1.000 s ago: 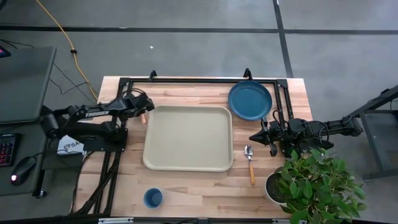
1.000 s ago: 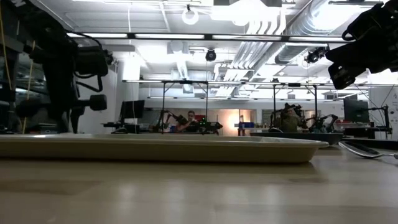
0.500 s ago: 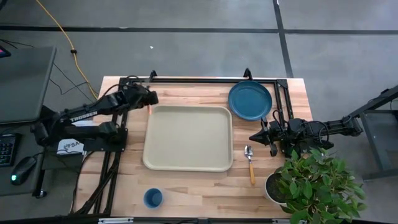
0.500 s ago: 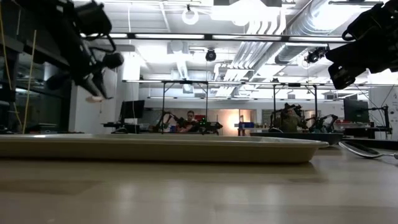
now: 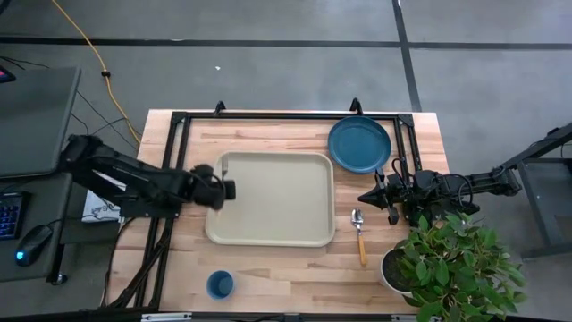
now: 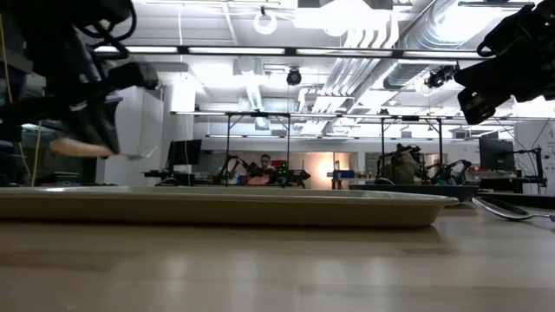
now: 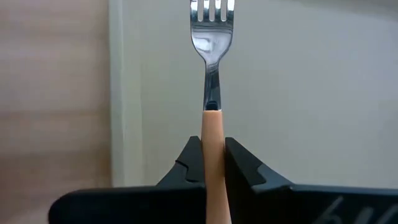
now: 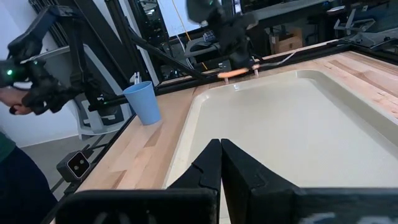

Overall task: Pick and place plate/cup/fork/spoon on tray
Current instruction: Put the orange fork on the gray serving tray, then put the yellow spoon to the right of the orange fork on the gray serving tray

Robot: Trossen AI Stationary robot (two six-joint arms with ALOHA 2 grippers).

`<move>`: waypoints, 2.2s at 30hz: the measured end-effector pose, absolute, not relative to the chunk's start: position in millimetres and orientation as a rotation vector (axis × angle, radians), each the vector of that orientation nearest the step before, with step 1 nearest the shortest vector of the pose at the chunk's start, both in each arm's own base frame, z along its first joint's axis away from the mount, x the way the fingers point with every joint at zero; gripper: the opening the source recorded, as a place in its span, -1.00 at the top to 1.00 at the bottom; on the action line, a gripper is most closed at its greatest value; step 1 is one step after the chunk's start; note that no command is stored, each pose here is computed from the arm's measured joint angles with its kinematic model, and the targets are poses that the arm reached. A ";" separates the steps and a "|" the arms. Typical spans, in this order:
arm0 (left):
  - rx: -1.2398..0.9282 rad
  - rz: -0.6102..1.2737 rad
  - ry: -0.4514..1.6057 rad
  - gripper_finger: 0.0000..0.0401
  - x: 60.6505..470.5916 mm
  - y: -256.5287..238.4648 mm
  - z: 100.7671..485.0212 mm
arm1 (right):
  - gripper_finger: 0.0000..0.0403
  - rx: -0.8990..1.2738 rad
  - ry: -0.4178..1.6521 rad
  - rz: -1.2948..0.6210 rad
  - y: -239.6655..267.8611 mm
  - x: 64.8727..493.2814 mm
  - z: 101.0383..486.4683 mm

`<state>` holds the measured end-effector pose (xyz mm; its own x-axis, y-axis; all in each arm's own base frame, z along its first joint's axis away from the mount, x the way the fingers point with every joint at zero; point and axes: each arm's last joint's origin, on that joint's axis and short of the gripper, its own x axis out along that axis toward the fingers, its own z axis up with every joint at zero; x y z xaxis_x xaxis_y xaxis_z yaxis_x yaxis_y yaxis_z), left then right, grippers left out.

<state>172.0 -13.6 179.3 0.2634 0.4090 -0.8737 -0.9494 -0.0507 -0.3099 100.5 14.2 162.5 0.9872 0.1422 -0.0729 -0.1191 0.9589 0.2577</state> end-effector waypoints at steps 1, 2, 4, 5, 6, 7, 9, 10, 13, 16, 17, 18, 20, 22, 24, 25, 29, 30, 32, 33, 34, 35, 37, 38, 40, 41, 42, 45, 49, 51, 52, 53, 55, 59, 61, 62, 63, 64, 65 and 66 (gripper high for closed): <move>-1.109 1.247 0.658 1.00 174.1 -17.1 174.6 | 1.00 0.256 0.091 0.133 14.2 100.5 162.5; -1.108 1.261 0.683 1.00 176.1 -19.8 169.8 | 1.00 0.256 0.091 0.133 14.2 100.5 162.6; -1.103 1.281 0.743 1.00 180.8 -23.4 162.3 | 1.00 0.256 0.091 0.133 14.2 100.5 162.6; -1.101 1.288 0.769 1.00 184.0 -24.8 160.0 | 1.00 0.256 0.091 0.133 14.2 100.5 162.6; -1.099 1.291 0.779 1.00 187.1 -26.0 159.1 | 1.00 0.256 0.091 0.133 14.2 100.5 162.5; -1.094 1.293 0.786 1.00 190.5 -27.2 158.5 | 1.00 0.256 0.091 0.133 14.2 100.5 162.5; -1.088 1.299 0.789 1.00 196.0 -28.2 157.7 | 1.00 0.256 0.091 0.133 14.2 100.5 162.6; -1.086 1.307 0.788 0.99 198.1 -27.6 157.1 | 1.00 0.256 0.091 0.133 14.2 100.5 162.5; -1.075 1.342 0.798 0.99 201.2 -25.4 151.7 | 1.00 0.256 0.091 0.133 14.2 100.5 162.5; -1.058 1.372 0.812 0.98 202.9 -24.1 145.7 | 1.00 0.256 0.091 0.133 14.2 100.5 162.5; -1.054 1.379 0.818 0.98 203.6 -23.8 143.6 | 1.00 0.256 0.091 0.132 14.2 100.5 162.5; -1.053 1.385 0.825 0.98 204.4 -23.6 141.6 | 1.00 0.256 0.091 0.133 14.2 100.5 162.5; -1.056 1.388 0.830 0.98 206.6 -23.6 138.0 | 1.00 0.256 0.091 0.133 14.2 100.5 162.6; -1.052 1.393 0.840 0.98 208.3 -24.0 134.1 | 1.00 0.256 0.091 0.133 14.2 100.5 162.5; -1.042 1.388 0.853 0.98 209.7 -24.4 131.2 | 1.00 0.255 0.091 0.133 14.2 100.5 162.5; -1.035 1.387 0.857 0.97 210.4 -24.5 130.1 | 1.00 0.256 0.091 0.133 14.2 100.5 162.6; -1.023 1.388 0.867 0.93 210.9 -24.7 128.6 | 1.00 0.256 0.091 0.133 14.3 100.5 162.5; -1.022 1.388 0.868 0.90 210.9 -24.7 128.5 | 1.00 0.255 0.091 0.133 14.2 100.5 162.5; -1.020 1.389 0.870 0.81 210.7 -24.7 128.3 | 1.00 0.256 0.091 0.133 14.2 100.5 162.6; -1.020 1.390 0.872 0.76 210.3 -24.6 128.4 | 1.00 0.255 0.091 0.133 14.2 100.5 162.5; -1.021 1.390 0.874 0.70 210.1 -24.5 128.4 | 1.00 0.256 0.091 0.133 14.2 100.5 162.6; -1.022 1.390 0.874 0.64 210.1 -24.5 128.4 | 1.00 0.256 0.091 0.133 14.2 100.5 162.6; -1.022 1.390 0.875 0.53 209.9 -24.5 128.6 | 1.00 0.256 0.091 0.133 14.2 100.5 162.6; -1.024 1.389 0.877 0.48 209.8 -24.6 128.8 | 1.00 0.255 0.091 0.133 14.2 100.5 162.5; -1.028 1.388 0.882 0.38 209.7 -24.7 128.9 | 1.00 0.256 0.091 0.133 14.2 100.5 162.5; -1.029 1.385 0.889 0.34 209.1 -24.7 129.7 | 1.00 0.255 0.091 0.132 14.2 100.5 162.6; -1.031 1.378 0.903 0.30 207.8 -24.7 131.6 | 1.00 0.256 0.091 0.132 14.2 100.5 162.6; -1.041 1.379 0.947 0.20 203.0 -22.8 136.4 | 1.00 0.256 0.091 0.133 14.2 100.5 162.6; -1.053 1.379 0.934 0.15 193.6 -16.0 152.1 | 1.00 0.256 0.090 0.133 14.2 100.5 162.7; -1.057 1.351 0.902 0.14 189.0 -12.6 162.3 | 1.00 0.256 0.090 0.133 14.2 100.4 162.7; -1.056 1.334 0.877 0.14 187.5 -11.0 167.0 | 1.00 0.256 0.090 0.133 14.2 100.4 162.7; -1.057 1.316 0.852 0.14 185.8 -9.4 171.7 | 1.00 0.256 0.090 0.133 14.2 100.4 162.6; -1.064 1.273 0.803 0.14 183.0 -6.5 181.2 | 1.00 0.256 0.090 0.133 14.2 100.4 162.7; -1.101 1.185 0.715 0.14 174.5 -1.2 200.7 | 1.00 0.256 0.090 0.133 14.2 100.4 162.7; -1.093 1.115 0.645 0.14 172.2 0.8 215.8 | 1.00 0.256 0.090 0.133 14.2 100.4 162.6; -1.075 1.078 0.602 0.14 171.4 1.8 225.2 | 1.00 0.255 0.090 0.133 14.2 100.4 162.7; -1.051 1.033 0.556 0.14 171.4 2.6 234.8 | 1.00 0.256 0.090 0.133 14.2 100.4 162.7; -1.026 0.982 0.505 0.14 171.4 3.4 245.0 | 1.00 0.256 0.090 0.133 14.2 100.4 162.6; -0.996 0.923 0.455 0.14 171.5 3.8 255.2 | 1.00 0.251 0.089 0.133 14.2 100.4 162.7; -0.969 0.852 0.397 0.14 172.5 3.9 266.4 | 1.00 0.240 0.088 0.133 14.2 100.4 162.7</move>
